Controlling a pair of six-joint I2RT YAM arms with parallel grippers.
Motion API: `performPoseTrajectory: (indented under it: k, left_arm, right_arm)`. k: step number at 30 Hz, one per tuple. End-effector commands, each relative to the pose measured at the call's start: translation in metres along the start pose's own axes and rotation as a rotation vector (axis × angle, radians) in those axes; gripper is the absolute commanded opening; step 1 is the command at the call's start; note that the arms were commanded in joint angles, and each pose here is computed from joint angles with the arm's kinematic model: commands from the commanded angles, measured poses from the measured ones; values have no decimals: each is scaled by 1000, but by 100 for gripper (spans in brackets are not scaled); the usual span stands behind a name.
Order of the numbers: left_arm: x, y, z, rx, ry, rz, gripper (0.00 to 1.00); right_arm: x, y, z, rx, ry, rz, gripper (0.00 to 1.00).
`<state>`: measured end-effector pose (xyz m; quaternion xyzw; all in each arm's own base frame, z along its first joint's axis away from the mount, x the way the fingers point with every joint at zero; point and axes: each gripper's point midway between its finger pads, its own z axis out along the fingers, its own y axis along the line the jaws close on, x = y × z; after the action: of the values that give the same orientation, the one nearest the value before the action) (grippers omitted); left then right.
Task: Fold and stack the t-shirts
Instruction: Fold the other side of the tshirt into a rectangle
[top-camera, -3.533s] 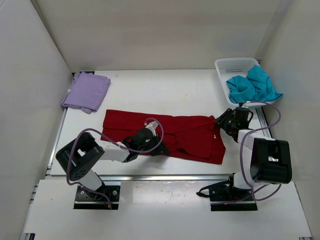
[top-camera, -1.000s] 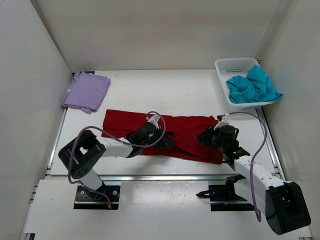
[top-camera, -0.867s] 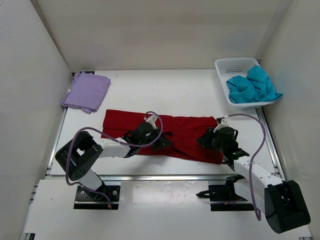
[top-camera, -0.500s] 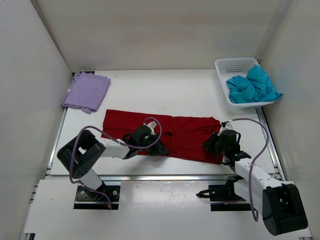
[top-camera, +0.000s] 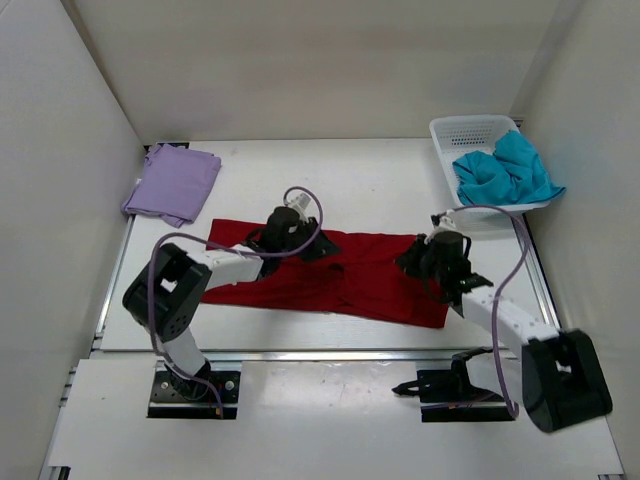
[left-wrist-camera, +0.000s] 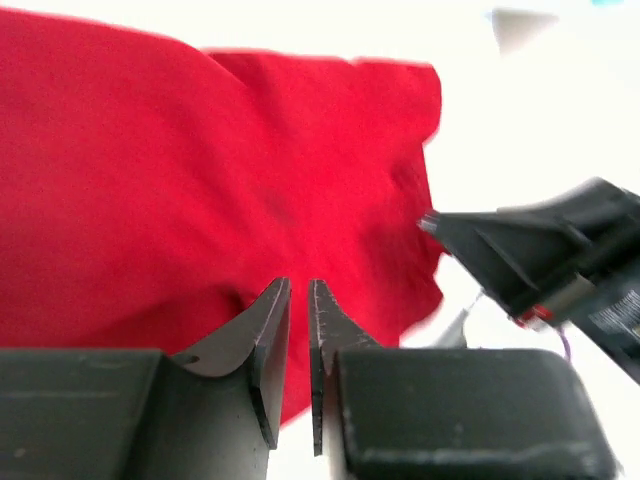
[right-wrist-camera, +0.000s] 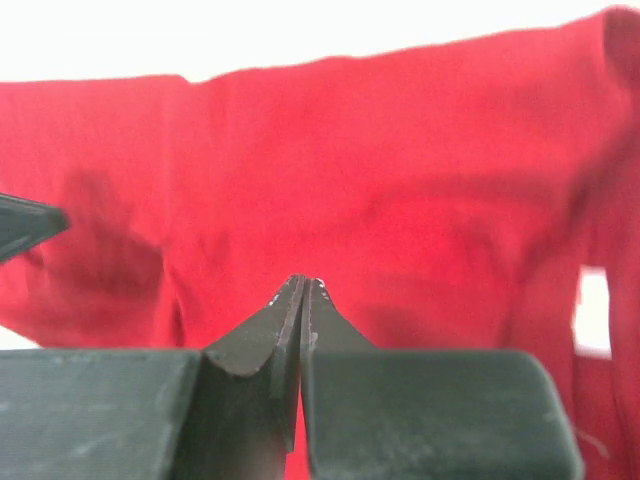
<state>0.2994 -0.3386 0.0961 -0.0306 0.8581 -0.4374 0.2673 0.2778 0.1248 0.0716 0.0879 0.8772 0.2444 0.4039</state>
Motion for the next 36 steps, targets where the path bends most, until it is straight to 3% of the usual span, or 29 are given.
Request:
performPoseTrajectory:
  k: [1,4,7,11,14,17,21,25,27,30,32,36]
  left_arm:
    - [-39,47,3,-82,-88,-37,23]
    - [-57,90,-7,-140,-137,-114,23]
    - [-57,124,-22,-155,-154,-242,21]
    - [-54,165,-47,-145,-222,-426,19]
    - [-58,182,-67,-125,-272,-517,18]
    - [-71,168,-77,-95,-308,-495,18]
    - [-91,107,-82,-54,-336,-310,22]
    - [-95,64,-93,-55,-386,-134,30]
    - [-81,53,-93,-39,-345,-93,34]
    - [-68,54,-99,-31,-309,-77,52]
    - [-60,57,-103,-37,-287,-56,99]
    - [-40,58,-111,-46,-255,0,99]
  right_arm:
    - [-45,14,27,-43,-112,-21,0]
    - [-57,-9,49,9,-130,37,0]
    - [-41,-48,59,97,-67,157,0]
    - [-17,-91,46,225,-64,251,0]
    - [-27,-88,43,241,-85,228,0]
    - [-53,-53,41,164,-131,159,0]
    - [-71,4,33,68,-179,61,0]
    - [-35,20,42,7,-84,66,0]
    - [-4,27,48,-14,-9,55,0]
    - [22,34,61,-22,80,38,0]
    - [30,35,71,-18,130,13,0]
    - [14,30,106,0,197,18,0]
